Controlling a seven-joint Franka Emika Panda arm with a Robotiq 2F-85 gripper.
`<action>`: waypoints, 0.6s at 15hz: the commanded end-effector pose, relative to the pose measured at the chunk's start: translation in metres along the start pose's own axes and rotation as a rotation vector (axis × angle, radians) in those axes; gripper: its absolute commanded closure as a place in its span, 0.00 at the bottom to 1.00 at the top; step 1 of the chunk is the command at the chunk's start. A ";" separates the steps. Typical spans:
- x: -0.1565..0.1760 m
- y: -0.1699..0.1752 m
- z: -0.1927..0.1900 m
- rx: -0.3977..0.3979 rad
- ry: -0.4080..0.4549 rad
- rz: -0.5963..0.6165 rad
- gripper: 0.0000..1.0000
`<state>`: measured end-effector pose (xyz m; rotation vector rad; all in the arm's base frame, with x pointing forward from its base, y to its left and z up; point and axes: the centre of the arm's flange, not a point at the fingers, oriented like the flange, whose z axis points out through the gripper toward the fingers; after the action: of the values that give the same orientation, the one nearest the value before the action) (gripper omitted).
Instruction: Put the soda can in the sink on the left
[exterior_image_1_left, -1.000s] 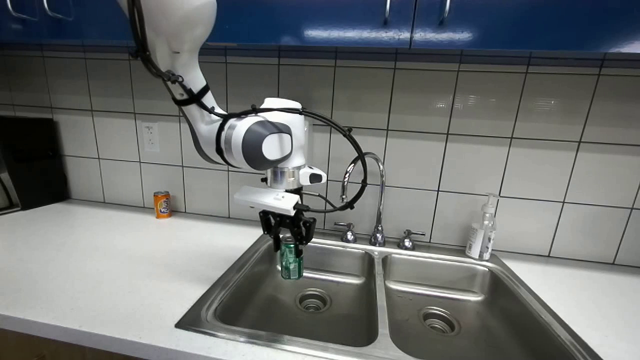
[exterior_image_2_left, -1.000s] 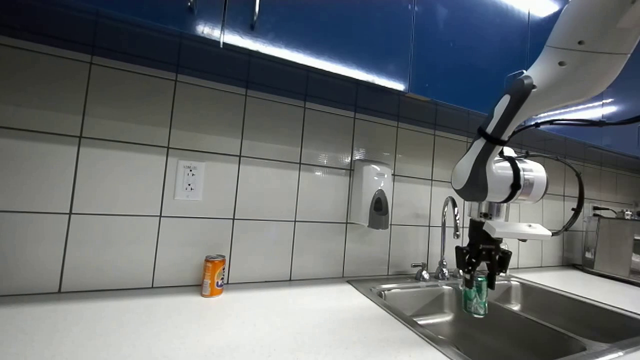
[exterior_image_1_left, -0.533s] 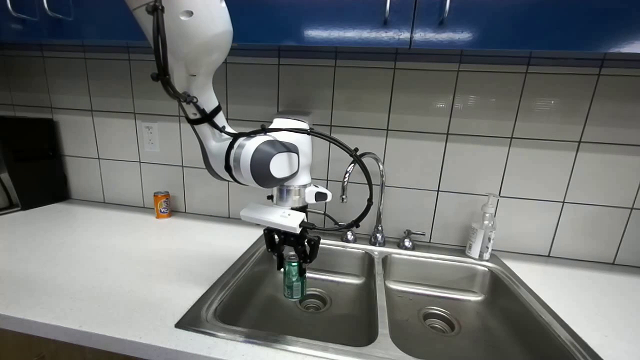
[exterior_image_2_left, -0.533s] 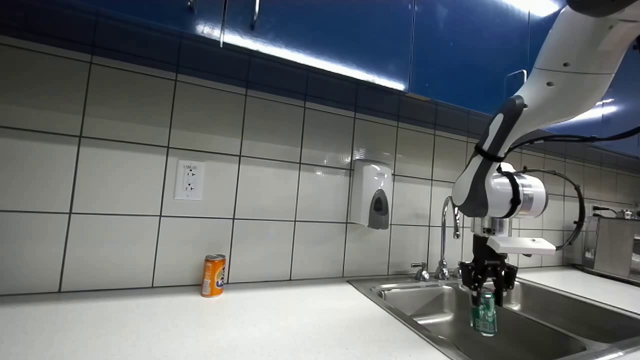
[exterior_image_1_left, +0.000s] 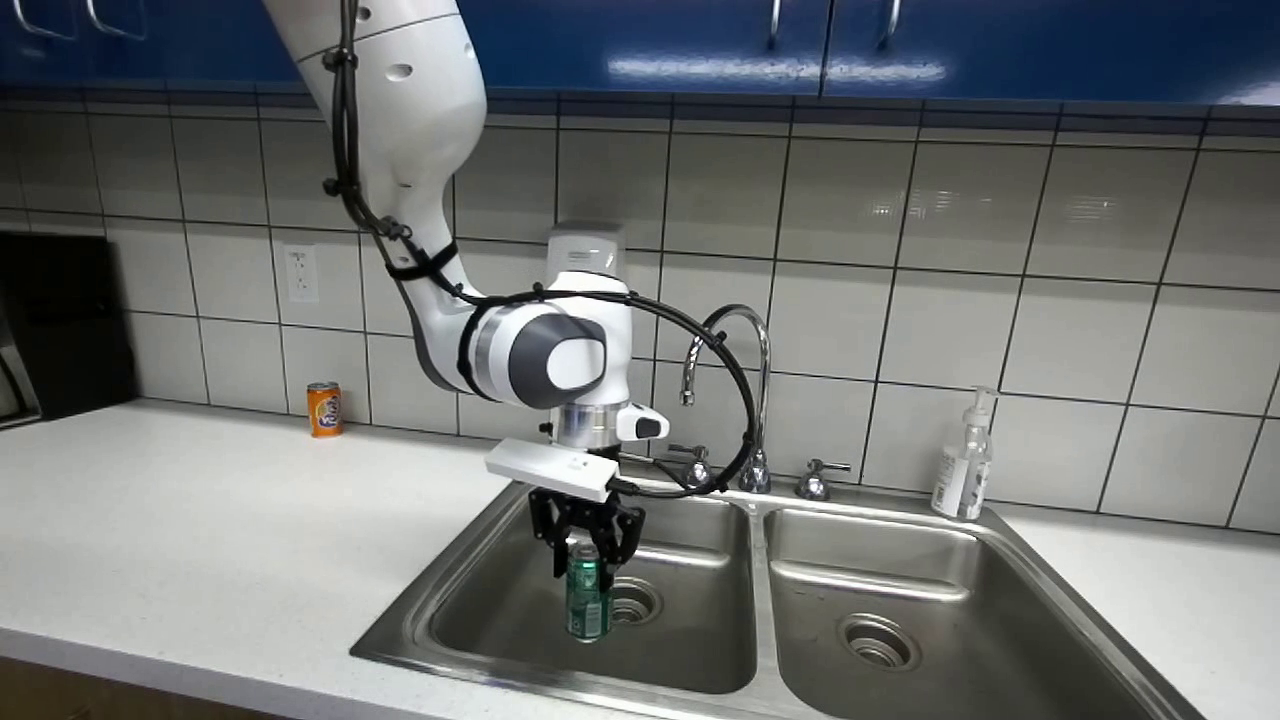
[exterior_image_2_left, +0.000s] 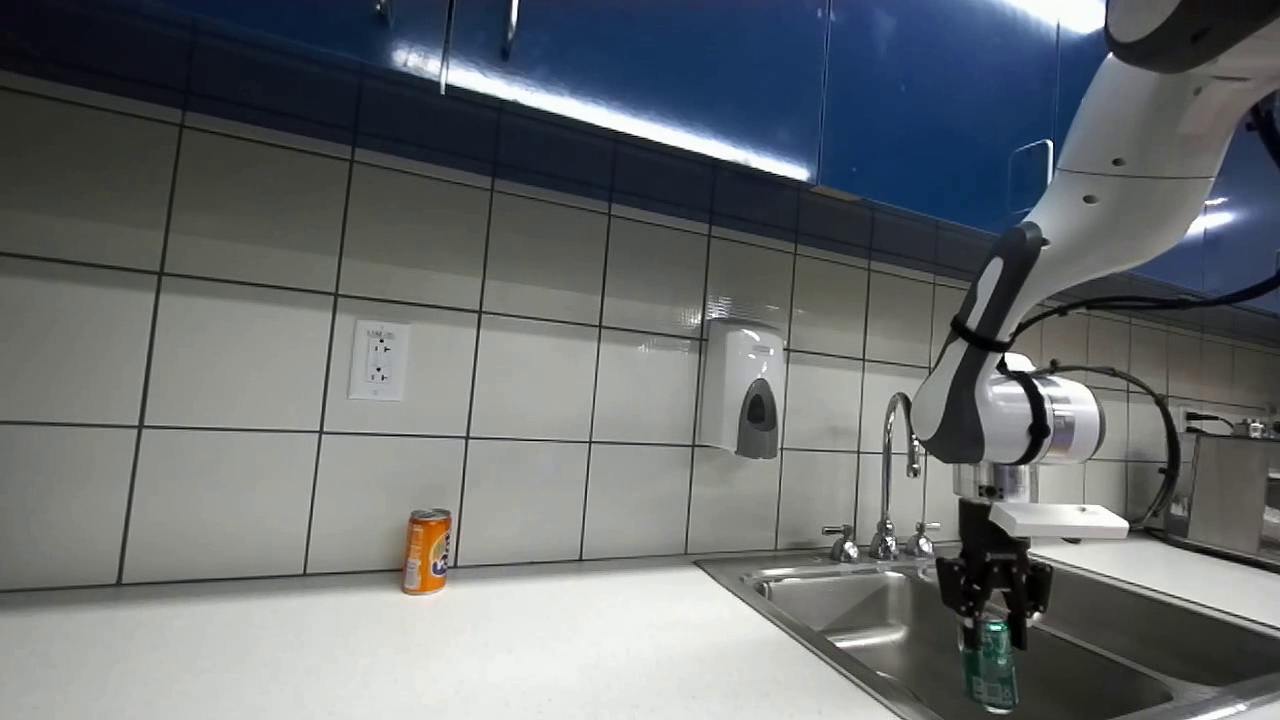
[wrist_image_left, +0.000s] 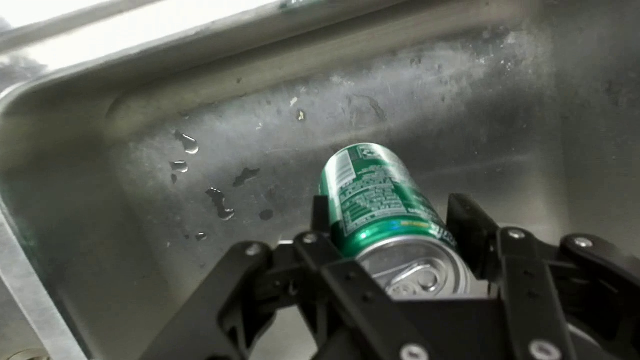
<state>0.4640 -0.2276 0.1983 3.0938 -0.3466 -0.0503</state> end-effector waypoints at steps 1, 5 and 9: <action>0.005 0.011 0.009 0.013 0.011 -0.030 0.64; 0.004 0.014 0.028 0.021 0.009 -0.051 0.64; -0.001 0.016 0.051 0.029 -0.005 -0.068 0.64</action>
<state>0.4553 -0.2356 0.1602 3.1116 -0.2793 -0.0841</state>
